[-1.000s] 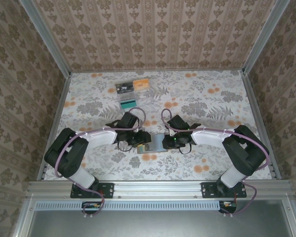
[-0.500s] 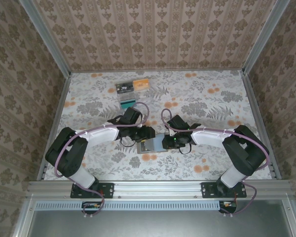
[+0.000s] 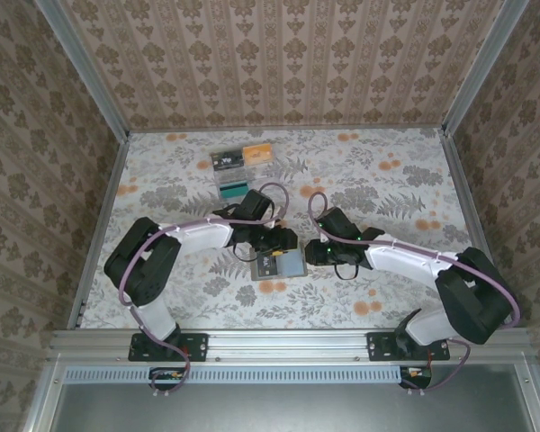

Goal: Take the credit cards out of the card holder

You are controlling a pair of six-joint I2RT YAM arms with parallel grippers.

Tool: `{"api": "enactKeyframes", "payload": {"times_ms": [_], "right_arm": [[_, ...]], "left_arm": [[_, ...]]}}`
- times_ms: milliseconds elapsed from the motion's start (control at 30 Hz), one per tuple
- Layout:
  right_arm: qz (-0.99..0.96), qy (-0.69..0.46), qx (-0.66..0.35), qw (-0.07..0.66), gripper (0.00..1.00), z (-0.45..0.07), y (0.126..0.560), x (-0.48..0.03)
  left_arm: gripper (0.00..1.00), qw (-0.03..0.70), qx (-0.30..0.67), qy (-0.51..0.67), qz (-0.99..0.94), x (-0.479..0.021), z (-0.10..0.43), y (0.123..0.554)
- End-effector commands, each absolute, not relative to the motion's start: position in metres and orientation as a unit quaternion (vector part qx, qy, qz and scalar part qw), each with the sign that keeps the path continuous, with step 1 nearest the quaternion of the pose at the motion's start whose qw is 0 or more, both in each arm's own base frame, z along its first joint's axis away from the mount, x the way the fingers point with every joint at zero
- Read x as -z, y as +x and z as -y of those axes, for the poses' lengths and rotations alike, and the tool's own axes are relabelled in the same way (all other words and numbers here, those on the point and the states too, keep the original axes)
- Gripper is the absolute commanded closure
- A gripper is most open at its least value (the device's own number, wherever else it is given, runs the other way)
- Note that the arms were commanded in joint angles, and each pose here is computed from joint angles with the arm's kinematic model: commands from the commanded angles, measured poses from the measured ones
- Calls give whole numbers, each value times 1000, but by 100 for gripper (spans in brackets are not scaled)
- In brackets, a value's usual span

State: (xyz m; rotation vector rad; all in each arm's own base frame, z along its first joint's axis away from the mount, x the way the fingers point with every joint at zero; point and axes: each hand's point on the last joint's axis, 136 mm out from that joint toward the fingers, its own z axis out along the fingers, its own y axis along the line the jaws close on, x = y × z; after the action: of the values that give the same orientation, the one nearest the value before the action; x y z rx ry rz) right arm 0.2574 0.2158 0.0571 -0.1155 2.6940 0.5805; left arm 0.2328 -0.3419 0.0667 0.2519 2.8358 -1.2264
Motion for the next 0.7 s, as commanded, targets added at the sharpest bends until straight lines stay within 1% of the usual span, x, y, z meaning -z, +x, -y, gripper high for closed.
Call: {"api": "enactKeyframes", "payload": {"times_ms": [0,67,167,233,300,333,367,500,567,667], "right_arm": [[-963,-29,-199,182,72,-210,253,-56],[-961,-33,-208,180,72,-215,254,-57],[-958,-40,-224,176,72,-225,255,-60],[-956,-45,-232,175,72,-232,257,-63],[-953,-51,-242,173,72,-241,259,-66],[-952,-55,-245,172,72,-245,259,-66],[-952,-58,-248,169,72,-249,259,-66],[-950,-68,-260,162,75,-264,261,-66],[-948,-71,-267,159,77,-271,262,-66],[-944,-76,-283,150,79,-283,263,-67]], "left_arm": [[55,40,402,84,-911,-79,337,236],[57,53,392,73,-916,-81,325,238],[68,63,372,54,-925,-79,303,236],[72,64,361,44,-929,-76,289,232],[87,61,344,35,-936,-69,273,225],[91,57,336,30,-940,-65,267,222],[99,55,330,25,-942,-61,261,218],[100,54,316,5,-947,-49,244,212],[100,53,315,-1,-948,-45,240,211],[100,49,314,0,-948,-41,239,210]]}}
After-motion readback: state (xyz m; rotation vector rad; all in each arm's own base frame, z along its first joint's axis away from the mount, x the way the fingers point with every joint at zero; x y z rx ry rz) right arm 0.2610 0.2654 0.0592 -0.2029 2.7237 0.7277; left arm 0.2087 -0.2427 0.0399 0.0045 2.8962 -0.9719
